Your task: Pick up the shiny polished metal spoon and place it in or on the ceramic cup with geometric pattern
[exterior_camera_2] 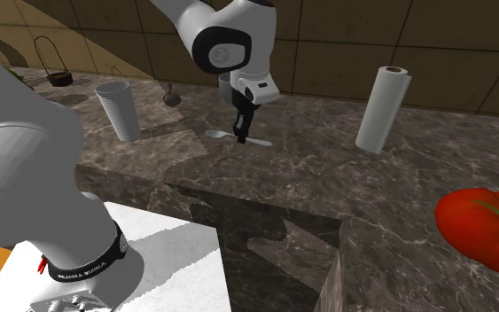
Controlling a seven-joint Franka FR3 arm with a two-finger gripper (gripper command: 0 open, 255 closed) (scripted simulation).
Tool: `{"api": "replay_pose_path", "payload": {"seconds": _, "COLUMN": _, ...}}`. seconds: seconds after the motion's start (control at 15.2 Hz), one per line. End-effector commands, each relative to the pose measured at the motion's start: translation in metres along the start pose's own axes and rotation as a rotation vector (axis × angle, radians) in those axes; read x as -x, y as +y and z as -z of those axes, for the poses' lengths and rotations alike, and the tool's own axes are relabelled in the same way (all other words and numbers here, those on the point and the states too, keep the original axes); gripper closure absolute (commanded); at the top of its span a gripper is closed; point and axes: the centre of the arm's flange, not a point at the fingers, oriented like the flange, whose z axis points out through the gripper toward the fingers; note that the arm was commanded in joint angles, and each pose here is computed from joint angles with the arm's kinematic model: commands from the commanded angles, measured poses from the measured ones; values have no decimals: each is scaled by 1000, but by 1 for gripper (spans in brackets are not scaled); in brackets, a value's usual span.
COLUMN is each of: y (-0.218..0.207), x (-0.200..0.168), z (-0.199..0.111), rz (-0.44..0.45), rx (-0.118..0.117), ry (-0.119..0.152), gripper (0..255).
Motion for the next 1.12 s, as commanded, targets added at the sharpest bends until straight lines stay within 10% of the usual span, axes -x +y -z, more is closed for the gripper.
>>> {"api": "replay_pose_path", "payload": {"seconds": 0.0, "y": -1, "x": 1, "z": -1, "rz": 2, "rx": 1, "ry": -2, "gripper": 255}}
{"api": "replay_pose_path", "payload": {"seconds": 1.06, "y": -12, "x": 12, "z": 76, "rz": 2, "rx": 1, "ry": -2, "gripper": 255}}
